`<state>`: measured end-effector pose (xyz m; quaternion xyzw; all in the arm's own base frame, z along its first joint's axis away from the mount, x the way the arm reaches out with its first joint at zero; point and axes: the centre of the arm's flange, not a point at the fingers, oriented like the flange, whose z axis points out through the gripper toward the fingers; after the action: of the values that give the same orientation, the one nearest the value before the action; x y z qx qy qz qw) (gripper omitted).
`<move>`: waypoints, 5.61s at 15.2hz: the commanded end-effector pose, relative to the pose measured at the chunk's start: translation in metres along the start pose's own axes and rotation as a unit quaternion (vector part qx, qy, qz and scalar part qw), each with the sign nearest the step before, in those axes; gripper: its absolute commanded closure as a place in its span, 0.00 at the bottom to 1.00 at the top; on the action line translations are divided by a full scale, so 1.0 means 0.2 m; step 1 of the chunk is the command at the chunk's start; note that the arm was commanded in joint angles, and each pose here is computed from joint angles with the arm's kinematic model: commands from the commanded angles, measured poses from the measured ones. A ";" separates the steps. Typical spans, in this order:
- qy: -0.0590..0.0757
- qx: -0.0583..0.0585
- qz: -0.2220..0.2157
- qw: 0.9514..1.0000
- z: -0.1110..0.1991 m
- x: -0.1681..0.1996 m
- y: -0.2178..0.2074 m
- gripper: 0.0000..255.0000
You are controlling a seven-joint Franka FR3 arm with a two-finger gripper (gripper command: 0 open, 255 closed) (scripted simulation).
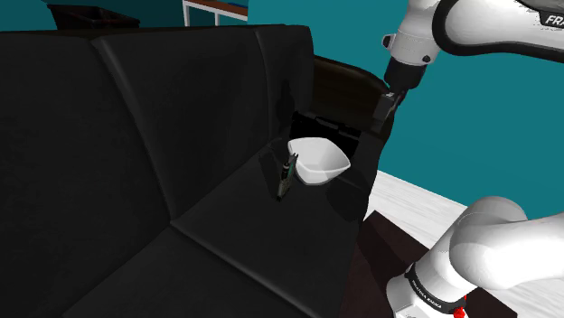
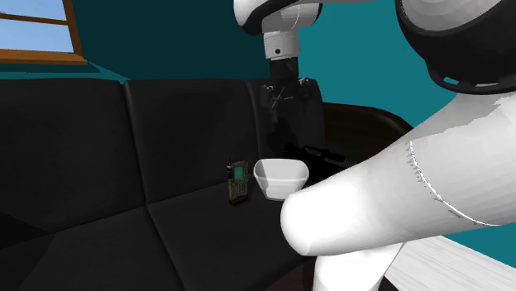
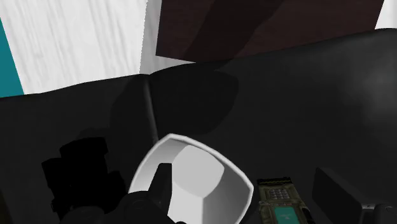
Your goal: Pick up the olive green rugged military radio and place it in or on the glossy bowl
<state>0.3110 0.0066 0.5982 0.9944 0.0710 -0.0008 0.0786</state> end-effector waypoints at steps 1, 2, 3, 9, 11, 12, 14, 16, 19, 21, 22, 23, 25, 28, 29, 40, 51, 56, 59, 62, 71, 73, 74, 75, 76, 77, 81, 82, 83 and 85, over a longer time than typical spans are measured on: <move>0.000 0.000 0.000 1.000 0.00 0.00 0.00 0.00; -0.002 0.005 0.018 1.000 0.03 0.04 -0.04 0.00; -0.005 0.009 0.035 0.999 0.06 0.07 -0.08 0.00; -0.020 0.036 0.140 0.989 0.25 0.32 -0.30 0.00; -0.025 0.045 0.174 0.983 0.32 0.41 -0.36 0.00; -0.027 0.050 0.191 0.980 0.35 0.45 -0.39 0.00; -0.032 0.059 0.226 0.972 0.41 0.55 -0.44 0.00; -0.037 0.067 0.260 0.963 0.47 0.65 -0.49 0.00; -0.044 0.081 0.310 0.946 0.57 0.80 -0.55 0.00; -0.049 0.089 0.343 0.934 0.63 0.91 -0.59 0.00; -0.049 0.090 0.345 0.933 0.63 0.91 -0.59 0.00; -0.049 0.090 0.345 0.933 0.66 0.91 -0.59 0.00; -0.049 0.090 0.345 0.933 0.71 0.91 -0.60 0.00; -0.049 0.090 0.345 0.933 0.79 0.91 -0.62 0.00; -0.049 0.090 0.345 0.933 0.83 0.91 -0.63 0.00; -0.049 0.090 0.345 0.933 0.83 0.91 -0.63 1.00; -0.049 0.090 0.345 0.933 0.72 0.91 -0.61 1.00; -0.049 0.090 0.345 0.933 0.59 0.90 -0.59 1.00; -0.049 0.090 0.345 0.933 0.52 0.90 -0.58 1.00; -0.049 0.090 0.345 0.933 0.44 0.90 -0.57 1.00; -0.049 0.090 0.345 0.933 0.20 0.90 -0.53 1.00; -0.049 0.090 0.345 0.933 0.15 0.90 -0.52 1.00; -0.049 0.090 0.345 0.933 0.12 0.90 -0.52 1.00; -0.049 0.090 0.345 0.933 0.10 0.90 -0.51 1.00; -0.049 0.090 0.345 0.933 0.07 0.90 -0.51 1.00; -0.049 0.090 0.345 0.933 0.05 0.90 -0.51 1.00; -0.049 0.090 0.345 0.933 -0.06 0.90 -0.49 1.00; -0.049 0.090 0.345 0.933 -0.08 0.89 -0.48 1.00; -0.049 0.090 0.345 0.933 -0.10 0.89 -0.48 1.00; -0.049 0.090 0.345 0.933 -0.13 0.89 -0.35 1.00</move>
<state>0.4757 0.1156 0.6062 0.9592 -0.2809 -0.0288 -0.0123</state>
